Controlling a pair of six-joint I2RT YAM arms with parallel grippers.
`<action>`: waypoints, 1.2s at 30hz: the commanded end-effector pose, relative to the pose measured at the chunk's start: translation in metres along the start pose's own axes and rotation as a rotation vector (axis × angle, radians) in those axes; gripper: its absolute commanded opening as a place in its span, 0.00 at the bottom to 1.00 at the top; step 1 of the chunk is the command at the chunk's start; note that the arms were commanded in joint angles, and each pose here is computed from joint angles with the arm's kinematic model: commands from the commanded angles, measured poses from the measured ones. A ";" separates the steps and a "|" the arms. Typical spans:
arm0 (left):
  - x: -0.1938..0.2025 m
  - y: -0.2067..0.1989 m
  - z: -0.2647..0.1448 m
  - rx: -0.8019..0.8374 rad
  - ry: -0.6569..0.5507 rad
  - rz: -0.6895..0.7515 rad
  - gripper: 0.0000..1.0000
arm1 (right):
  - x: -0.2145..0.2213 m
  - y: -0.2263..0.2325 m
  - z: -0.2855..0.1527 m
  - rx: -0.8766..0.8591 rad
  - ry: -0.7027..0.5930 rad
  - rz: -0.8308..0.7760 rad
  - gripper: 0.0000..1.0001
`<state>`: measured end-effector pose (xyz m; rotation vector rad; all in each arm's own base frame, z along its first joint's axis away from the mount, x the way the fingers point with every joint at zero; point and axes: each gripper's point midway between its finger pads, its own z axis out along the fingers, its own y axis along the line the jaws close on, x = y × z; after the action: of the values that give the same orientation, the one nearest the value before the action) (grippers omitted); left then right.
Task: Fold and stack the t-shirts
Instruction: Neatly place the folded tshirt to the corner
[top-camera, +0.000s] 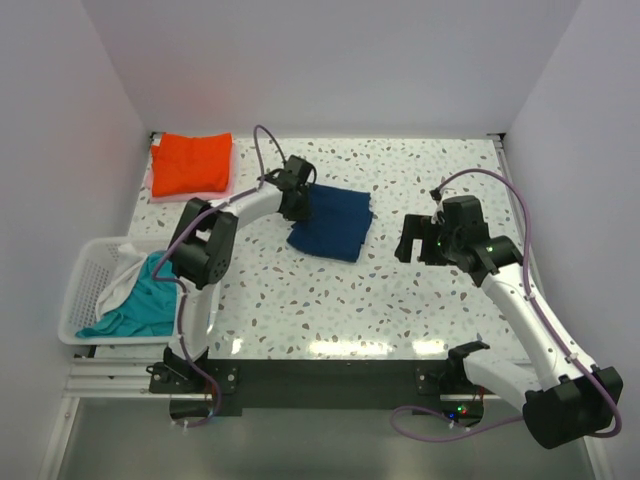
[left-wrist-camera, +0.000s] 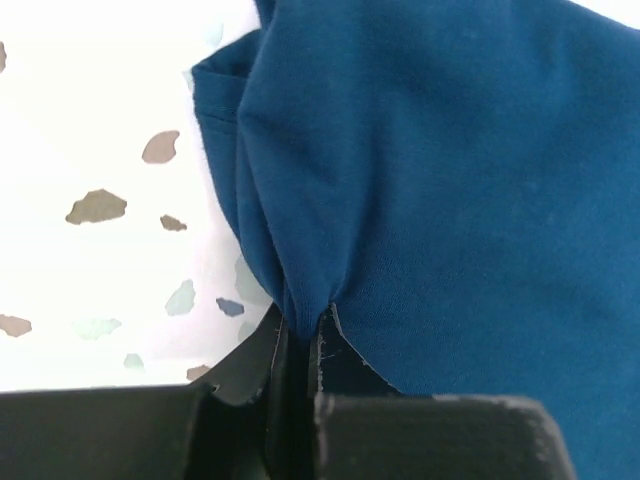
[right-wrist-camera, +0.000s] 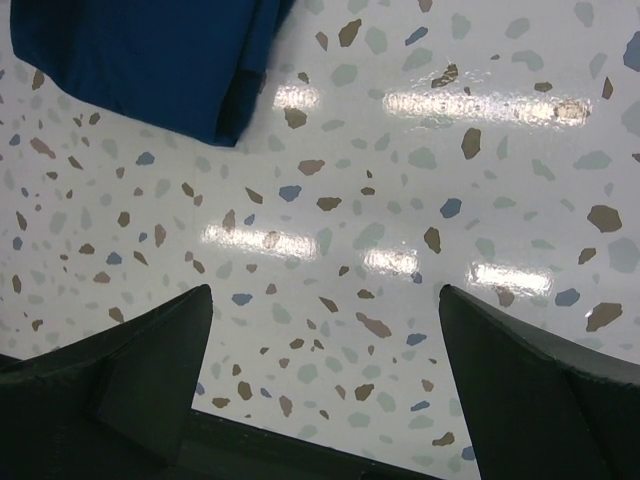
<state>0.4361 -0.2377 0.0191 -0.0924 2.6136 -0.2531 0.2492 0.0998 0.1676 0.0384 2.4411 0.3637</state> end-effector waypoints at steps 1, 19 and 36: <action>0.034 0.034 0.023 -0.156 0.109 0.079 0.00 | -0.003 -0.005 -0.001 0.016 -0.026 -0.023 0.99; -0.099 0.090 -0.007 -0.452 -0.222 0.262 0.00 | -0.002 -0.014 0.002 0.061 -0.023 -0.024 0.99; -0.199 0.137 -0.035 -0.553 -0.368 0.405 0.00 | -0.002 -0.028 0.012 0.134 0.004 -0.012 0.99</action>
<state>0.5653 -0.0861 0.0838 0.1622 2.3122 0.4983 0.2546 0.0826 0.1510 0.0787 2.4807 0.2411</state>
